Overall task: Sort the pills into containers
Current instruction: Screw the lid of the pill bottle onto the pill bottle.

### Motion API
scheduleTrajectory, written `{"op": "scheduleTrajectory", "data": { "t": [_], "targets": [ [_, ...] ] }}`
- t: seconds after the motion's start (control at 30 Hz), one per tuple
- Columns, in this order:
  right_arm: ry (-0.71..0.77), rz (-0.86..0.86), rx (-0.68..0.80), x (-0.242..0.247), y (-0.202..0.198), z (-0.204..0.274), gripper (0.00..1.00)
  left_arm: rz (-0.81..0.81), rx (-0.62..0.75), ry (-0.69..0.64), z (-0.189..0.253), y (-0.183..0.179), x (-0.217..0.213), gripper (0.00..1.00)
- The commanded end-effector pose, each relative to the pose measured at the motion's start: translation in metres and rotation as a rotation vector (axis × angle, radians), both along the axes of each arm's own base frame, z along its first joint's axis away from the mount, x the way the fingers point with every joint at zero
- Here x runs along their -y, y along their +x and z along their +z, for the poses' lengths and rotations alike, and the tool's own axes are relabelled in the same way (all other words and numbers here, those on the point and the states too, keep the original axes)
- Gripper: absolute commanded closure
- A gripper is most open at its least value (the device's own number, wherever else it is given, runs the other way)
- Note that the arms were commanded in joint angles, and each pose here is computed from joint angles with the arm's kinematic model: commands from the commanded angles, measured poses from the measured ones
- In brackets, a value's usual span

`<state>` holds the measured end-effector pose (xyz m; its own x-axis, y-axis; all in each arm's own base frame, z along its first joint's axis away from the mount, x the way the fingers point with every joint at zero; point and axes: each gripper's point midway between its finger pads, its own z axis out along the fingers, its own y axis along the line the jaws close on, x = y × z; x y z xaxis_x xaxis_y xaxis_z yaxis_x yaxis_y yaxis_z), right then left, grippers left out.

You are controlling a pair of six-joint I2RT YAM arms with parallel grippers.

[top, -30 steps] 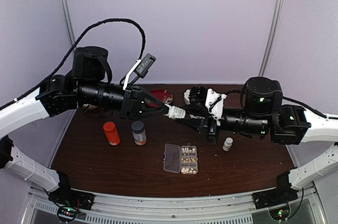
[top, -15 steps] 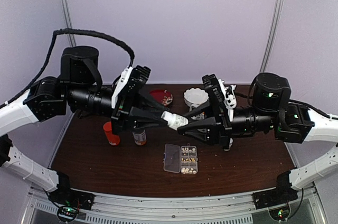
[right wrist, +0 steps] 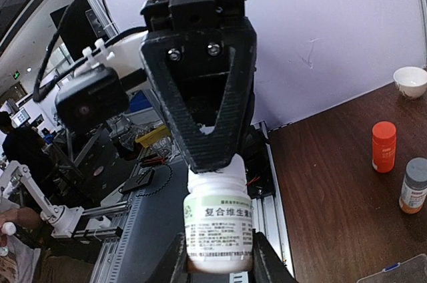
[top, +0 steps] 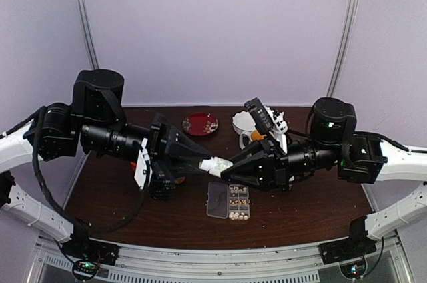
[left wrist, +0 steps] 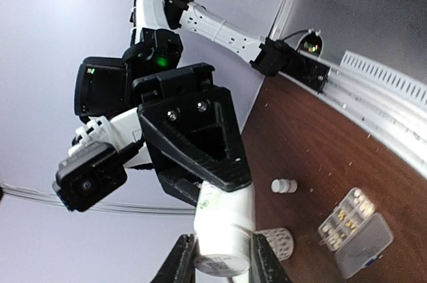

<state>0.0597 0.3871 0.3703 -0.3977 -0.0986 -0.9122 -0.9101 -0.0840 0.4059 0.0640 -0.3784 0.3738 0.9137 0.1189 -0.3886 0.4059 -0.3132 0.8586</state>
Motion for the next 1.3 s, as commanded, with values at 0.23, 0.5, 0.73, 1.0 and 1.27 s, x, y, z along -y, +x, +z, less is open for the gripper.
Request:
{"op": "scheduleTrajectory", "data": {
  "t": [0.23, 0.5, 0.73, 1.0, 1.27],
  "targets": [
    [0.41, 0.141, -0.034, 0.014, -0.026, 0.11, 1.0, 0.264, 0.953, -0.007, -0.046, 0.079, 0.031, 1.0],
    [0.418, 0.113, -0.073, 0.016, -0.019, 0.113, 1.0, 0.354, 1.102, -0.083, -0.02, 0.085, 0.025, 0.99],
    [0.262, -0.033, 0.026, 0.026, 0.001, 0.089, 1.0, 0.439, 0.858, -0.294, 0.007, 0.078, 0.014, 0.4],
    [0.065, -0.258, 0.245, 0.059, 0.032, 0.067, 1.0, 0.44, 0.499, -0.42, 0.014, 0.065, -0.004, 0.22],
    [-0.068, -0.349, 0.575, 0.066, 0.053, 0.037, 1.0, 0.384, -0.168, -0.474, 0.022, 0.042, -0.012, 0.17]
  ]
}}
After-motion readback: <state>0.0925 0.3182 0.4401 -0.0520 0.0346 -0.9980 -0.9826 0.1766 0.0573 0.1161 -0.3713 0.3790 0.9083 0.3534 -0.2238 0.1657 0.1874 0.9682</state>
